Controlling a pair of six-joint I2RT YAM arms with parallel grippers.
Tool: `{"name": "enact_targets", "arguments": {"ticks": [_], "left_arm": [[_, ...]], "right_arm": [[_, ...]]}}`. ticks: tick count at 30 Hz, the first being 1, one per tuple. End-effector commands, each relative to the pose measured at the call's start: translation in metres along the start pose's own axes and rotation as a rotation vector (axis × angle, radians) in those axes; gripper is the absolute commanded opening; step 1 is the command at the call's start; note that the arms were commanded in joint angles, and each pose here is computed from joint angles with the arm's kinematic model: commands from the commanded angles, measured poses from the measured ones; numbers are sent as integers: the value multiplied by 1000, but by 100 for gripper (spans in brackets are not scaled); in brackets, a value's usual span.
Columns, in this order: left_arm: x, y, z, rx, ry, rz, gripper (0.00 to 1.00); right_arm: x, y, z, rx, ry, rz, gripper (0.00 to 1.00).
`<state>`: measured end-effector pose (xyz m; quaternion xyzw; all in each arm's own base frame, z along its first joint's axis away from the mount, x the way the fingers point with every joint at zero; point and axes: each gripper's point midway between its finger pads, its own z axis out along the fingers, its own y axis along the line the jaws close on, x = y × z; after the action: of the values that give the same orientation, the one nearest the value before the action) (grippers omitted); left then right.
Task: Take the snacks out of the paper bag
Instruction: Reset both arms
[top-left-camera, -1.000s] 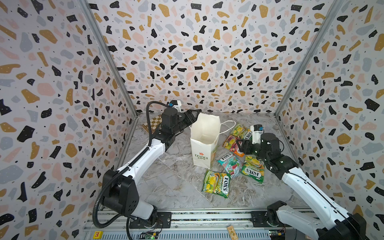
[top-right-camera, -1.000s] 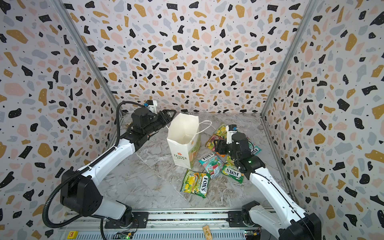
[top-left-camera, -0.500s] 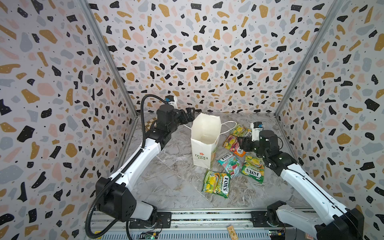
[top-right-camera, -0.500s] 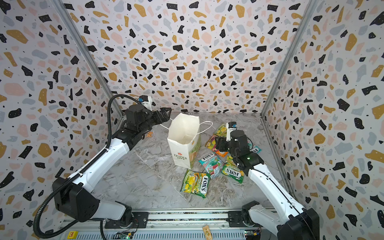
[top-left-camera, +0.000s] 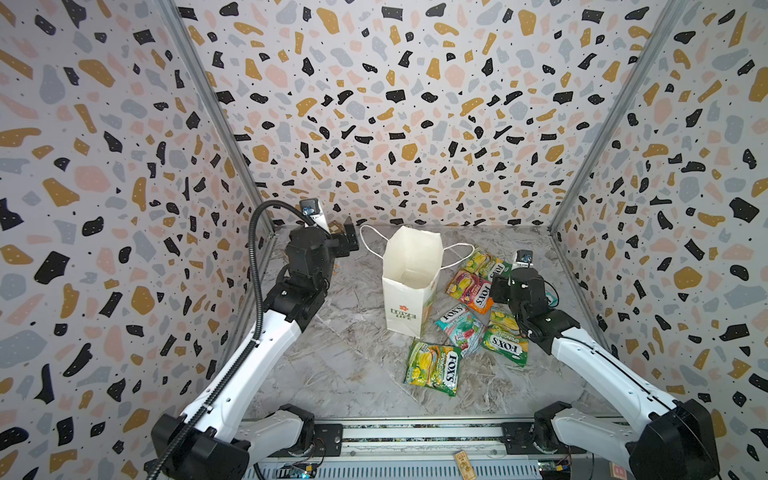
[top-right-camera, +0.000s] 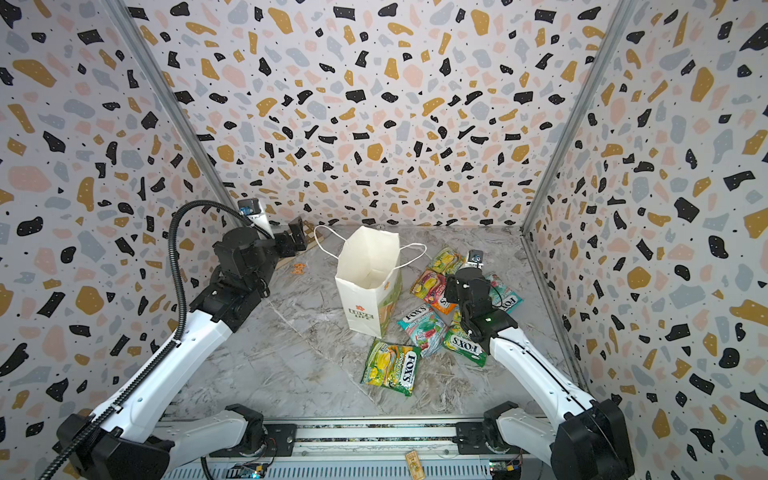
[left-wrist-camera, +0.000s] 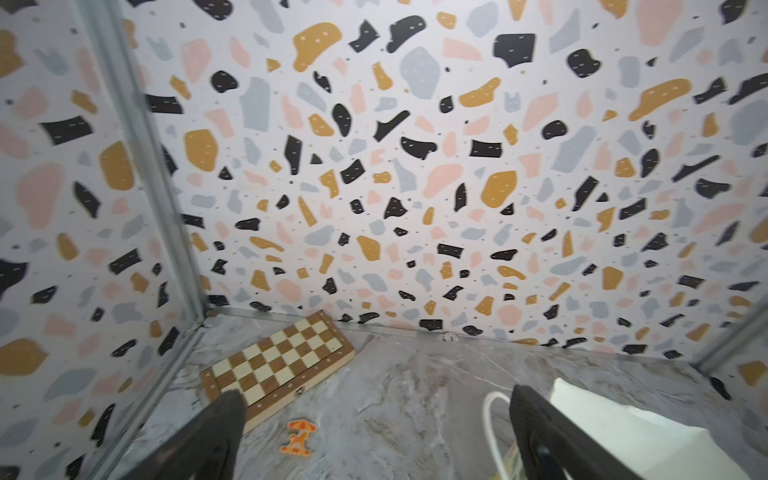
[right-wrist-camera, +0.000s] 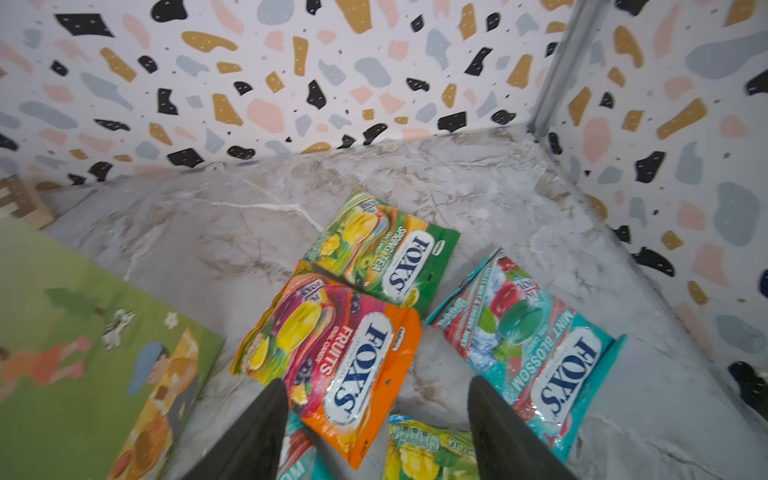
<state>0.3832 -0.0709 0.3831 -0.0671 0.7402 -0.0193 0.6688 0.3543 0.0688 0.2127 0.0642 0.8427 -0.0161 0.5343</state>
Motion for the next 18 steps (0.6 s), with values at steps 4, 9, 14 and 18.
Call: {"name": "enact_targets", "arguments": {"ticks": [4, 9, 14, 18], "left_arm": [[6, 70, -30, -326, -135, -111, 100], [35, 100, -45, -465, -153, -93, 100], [71, 123, -49, -583, -164, -63, 100], [98, 140, -51, -645, -175, -54, 100]], "right_arm": [[-22, -55, -4, 263, -167, 38, 72], [-8, -91, -2, 355, -209, 66, 72], [6, -118, -2, 411, -257, 104, 72], [14, -131, -2, 454, -297, 105, 72]]}}
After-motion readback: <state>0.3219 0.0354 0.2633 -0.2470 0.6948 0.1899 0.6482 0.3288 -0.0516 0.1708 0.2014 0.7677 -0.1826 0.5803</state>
